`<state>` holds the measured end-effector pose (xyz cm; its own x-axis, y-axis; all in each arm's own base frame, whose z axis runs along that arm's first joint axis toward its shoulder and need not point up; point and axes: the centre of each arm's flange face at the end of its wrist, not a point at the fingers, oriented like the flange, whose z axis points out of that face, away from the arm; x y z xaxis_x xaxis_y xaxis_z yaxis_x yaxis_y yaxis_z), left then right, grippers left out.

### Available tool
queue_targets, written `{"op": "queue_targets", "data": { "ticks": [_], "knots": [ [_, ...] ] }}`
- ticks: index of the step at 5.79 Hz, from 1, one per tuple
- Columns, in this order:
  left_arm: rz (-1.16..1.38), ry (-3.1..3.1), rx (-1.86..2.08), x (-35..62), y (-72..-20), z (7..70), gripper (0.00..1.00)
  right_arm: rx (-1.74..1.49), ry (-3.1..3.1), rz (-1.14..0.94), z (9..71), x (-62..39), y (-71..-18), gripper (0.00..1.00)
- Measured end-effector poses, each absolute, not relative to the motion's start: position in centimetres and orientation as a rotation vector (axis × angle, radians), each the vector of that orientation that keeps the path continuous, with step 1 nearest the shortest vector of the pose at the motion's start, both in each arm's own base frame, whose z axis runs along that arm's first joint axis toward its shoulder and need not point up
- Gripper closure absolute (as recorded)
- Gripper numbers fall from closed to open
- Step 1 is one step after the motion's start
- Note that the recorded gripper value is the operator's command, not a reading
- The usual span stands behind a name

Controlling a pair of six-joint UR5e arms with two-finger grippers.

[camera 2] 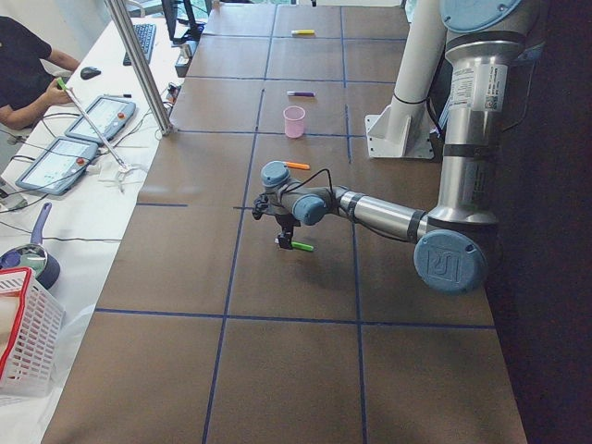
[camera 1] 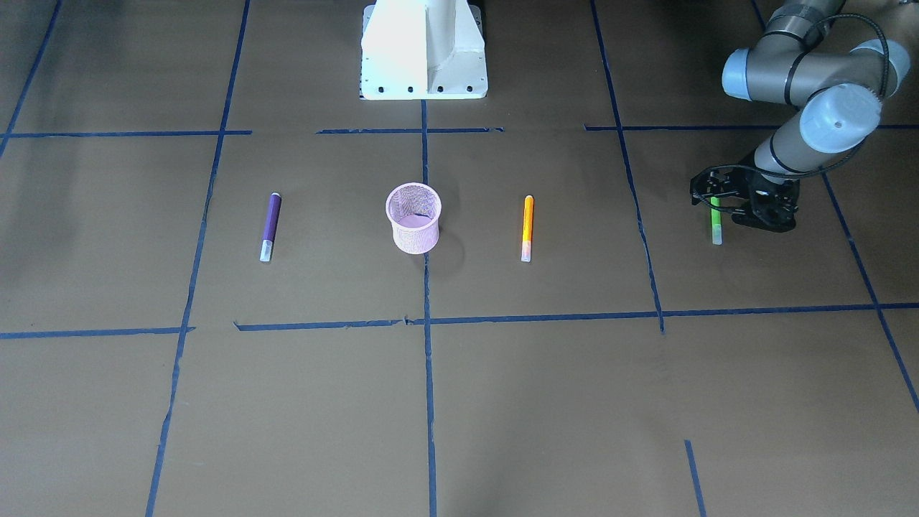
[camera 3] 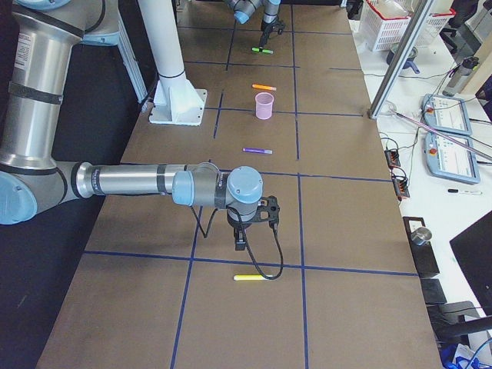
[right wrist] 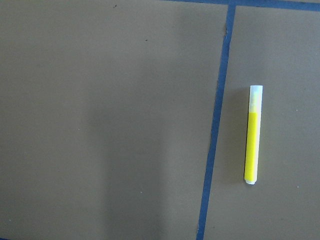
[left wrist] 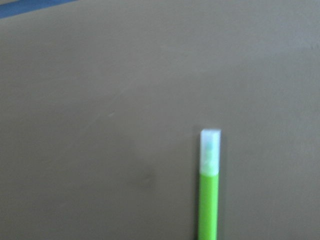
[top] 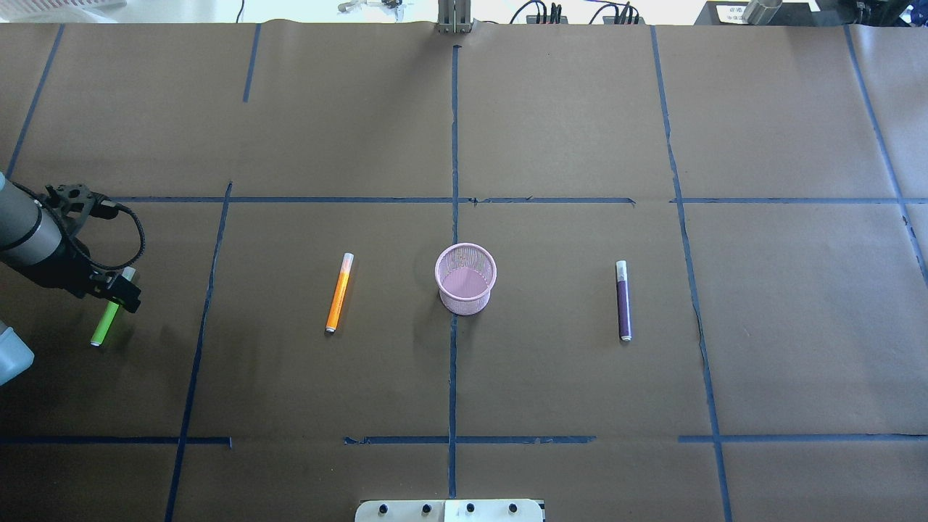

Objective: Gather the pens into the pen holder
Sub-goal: 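Lower the left gripper onto the green marker and grasp it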

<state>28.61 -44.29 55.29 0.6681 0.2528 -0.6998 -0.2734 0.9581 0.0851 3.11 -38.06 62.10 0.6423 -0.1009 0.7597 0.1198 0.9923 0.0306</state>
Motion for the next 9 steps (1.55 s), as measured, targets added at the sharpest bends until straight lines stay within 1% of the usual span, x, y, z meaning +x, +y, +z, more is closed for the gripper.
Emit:
{"op": "queue_targets", "data": {
  "ticks": [1,3,5,6,9],
  "knots": [
    [0.295,0.777,-0.031,28.8,-44.1,55.5,0.30,-0.029,-0.866,-0.123,62.4,3.1,-38.0,0.00],
    [0.291,0.765,-0.043,28.8,-43.9,56.3,0.39,-0.037,-0.867,-0.119,62.9,3.1,-38.0,0.00],
    [0.292,0.760,-0.048,29.0,-44.1,56.6,0.56,-0.037,-0.867,-0.120,62.9,3.1,-38.0,0.00],
    [0.293,0.759,-0.048,29.0,-44.1,56.7,0.61,-0.037,-0.867,-0.121,62.9,3.1,-38.0,0.00],
    [0.295,0.755,-0.051,29.0,-44.1,57.0,0.63,-0.037,-0.867,-0.121,62.9,3.1,-38.0,0.00]
  ]
}}
